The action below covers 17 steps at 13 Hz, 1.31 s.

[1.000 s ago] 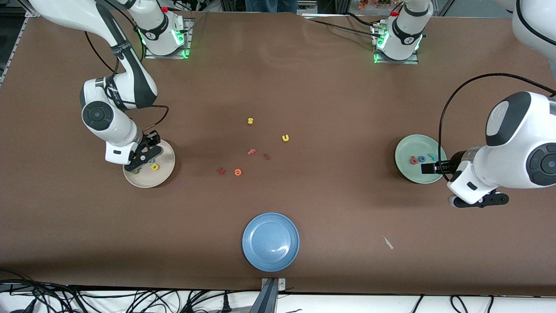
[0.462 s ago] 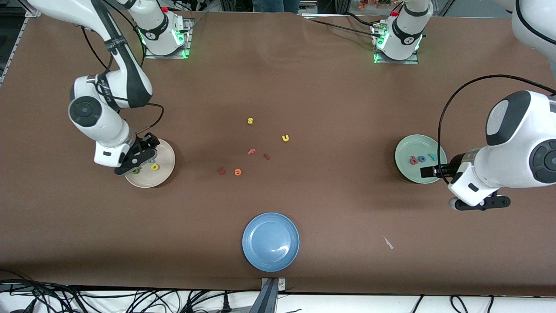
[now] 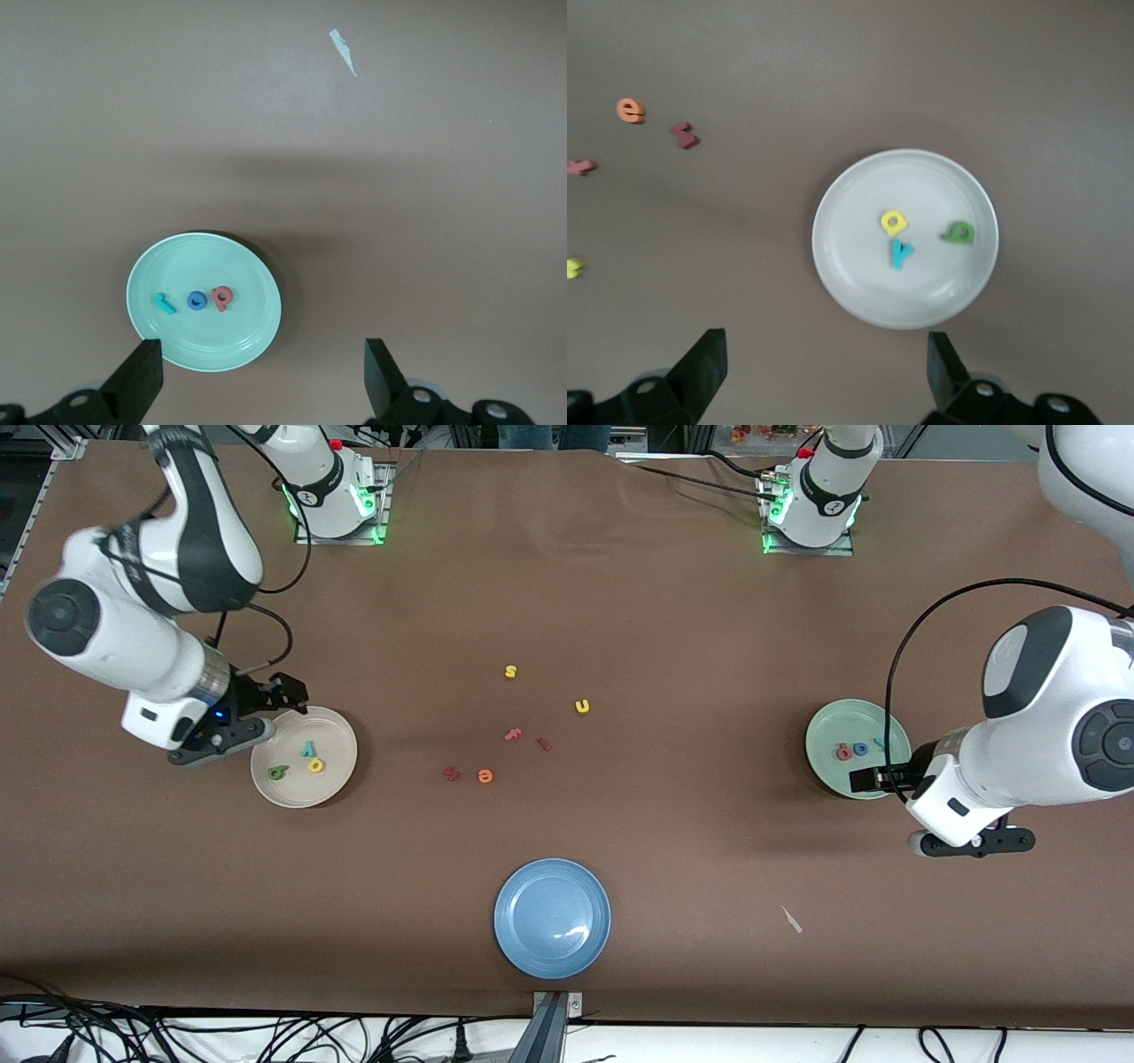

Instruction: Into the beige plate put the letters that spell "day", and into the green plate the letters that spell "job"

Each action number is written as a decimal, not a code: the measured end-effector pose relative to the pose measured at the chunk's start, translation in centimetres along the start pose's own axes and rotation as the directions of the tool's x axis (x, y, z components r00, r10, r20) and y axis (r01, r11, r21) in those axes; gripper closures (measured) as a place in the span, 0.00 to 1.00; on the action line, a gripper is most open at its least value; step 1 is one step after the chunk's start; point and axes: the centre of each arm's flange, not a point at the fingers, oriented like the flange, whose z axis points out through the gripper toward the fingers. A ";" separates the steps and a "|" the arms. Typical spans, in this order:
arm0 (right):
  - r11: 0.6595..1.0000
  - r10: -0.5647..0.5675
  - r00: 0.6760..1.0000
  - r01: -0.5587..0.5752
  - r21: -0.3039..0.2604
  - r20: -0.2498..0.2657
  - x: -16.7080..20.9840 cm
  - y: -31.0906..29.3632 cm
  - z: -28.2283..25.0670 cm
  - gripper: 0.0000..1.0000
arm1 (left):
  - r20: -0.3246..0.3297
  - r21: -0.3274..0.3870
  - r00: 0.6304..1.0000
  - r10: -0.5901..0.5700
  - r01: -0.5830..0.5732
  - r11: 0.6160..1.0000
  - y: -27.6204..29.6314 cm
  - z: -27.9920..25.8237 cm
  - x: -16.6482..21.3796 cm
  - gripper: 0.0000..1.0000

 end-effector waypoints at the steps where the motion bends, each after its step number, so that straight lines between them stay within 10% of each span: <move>1: 1.000 0.020 1.000 -0.020 -0.001 0.008 -0.5 -0.2 -2.0 0.00 | 0.000 0.002 1.000 0.001 -0.001 1.000 0.1 0.0 0.0 0.00; 17: 0.992 0.124 0.991 -0.124 0.000 0.056 -3.7 4.1 -11.8 0.00 | -0.066 0.032 0.996 -0.056 0.059 0.998 0.9 0.3 -1.6 0.00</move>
